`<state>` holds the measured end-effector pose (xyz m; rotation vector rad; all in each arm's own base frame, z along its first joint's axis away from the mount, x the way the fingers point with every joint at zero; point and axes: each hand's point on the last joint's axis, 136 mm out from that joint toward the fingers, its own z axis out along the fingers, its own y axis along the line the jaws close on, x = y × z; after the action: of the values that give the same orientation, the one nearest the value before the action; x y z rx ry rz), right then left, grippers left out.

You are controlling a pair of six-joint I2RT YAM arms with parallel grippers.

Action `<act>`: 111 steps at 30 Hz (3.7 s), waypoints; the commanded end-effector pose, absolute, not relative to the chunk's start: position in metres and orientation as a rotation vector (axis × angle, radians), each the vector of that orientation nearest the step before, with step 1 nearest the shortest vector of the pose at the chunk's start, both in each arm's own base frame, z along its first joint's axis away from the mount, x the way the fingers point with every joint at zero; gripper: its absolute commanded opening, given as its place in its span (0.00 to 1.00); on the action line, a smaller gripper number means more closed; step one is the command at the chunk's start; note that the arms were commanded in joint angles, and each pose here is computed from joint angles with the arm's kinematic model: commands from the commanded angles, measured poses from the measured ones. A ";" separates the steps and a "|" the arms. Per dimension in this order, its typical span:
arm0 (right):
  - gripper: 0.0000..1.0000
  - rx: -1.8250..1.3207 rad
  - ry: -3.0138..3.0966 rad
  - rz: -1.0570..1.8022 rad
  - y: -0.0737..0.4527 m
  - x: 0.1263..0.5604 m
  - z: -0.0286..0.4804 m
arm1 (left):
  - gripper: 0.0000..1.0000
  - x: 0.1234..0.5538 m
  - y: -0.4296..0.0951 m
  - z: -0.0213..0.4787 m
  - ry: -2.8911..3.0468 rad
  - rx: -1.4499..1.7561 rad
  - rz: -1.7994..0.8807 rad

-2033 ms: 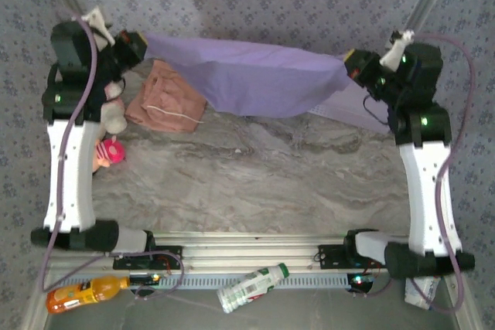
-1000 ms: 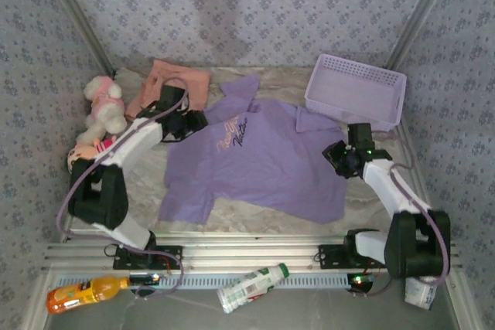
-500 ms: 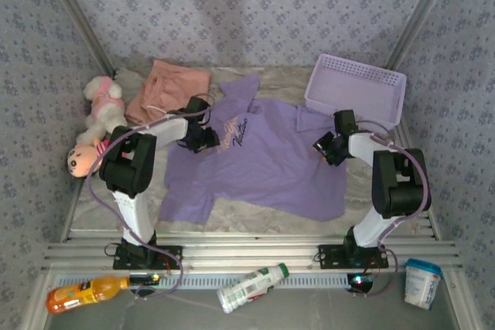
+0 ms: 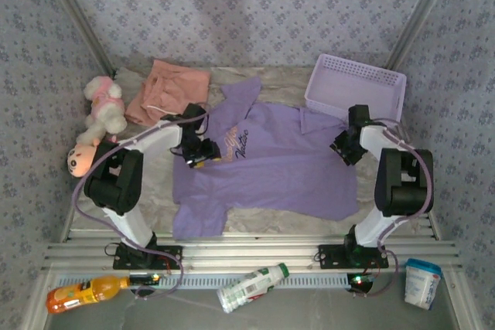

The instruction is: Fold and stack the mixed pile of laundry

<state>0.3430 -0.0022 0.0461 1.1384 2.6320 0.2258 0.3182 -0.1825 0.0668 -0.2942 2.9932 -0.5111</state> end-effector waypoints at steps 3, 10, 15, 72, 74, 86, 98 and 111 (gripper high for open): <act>0.44 0.777 2.598 0.184 0.030 0.385 0.115 | 0.66 0.404 -0.198 0.123 2.802 -0.239 -0.537; 0.44 0.438 2.684 0.114 0.087 0.435 0.113 | 0.59 0.495 -0.206 0.113 2.745 -0.205 -0.404; 0.45 0.281 2.761 0.051 0.113 0.456 0.088 | 0.53 0.513 -0.221 0.087 2.793 -0.174 -0.434; 0.49 0.398 2.917 0.154 0.100 0.390 0.073 | 0.80 0.428 -0.192 0.093 2.873 -0.275 -0.548; 0.49 0.473 2.935 0.212 0.102 0.381 0.057 | 0.80 0.416 -0.188 0.076 2.905 -0.301 -0.536; 0.49 0.792 2.914 0.279 0.056 0.408 0.003 | 0.80 0.434 -0.174 0.012 2.964 -0.404 -0.393; 0.57 0.658 2.690 0.412 0.049 0.480 0.080 | 0.81 0.510 -0.183 0.076 2.820 -0.366 -0.472; 0.74 0.797 2.706 0.254 0.019 0.348 0.116 | 1.00 0.470 -0.199 0.178 2.685 -0.120 -0.656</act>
<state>0.3931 0.0360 0.1337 0.6745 2.6175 0.3633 0.4916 -0.1944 0.1531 -0.2026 2.7145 -0.5941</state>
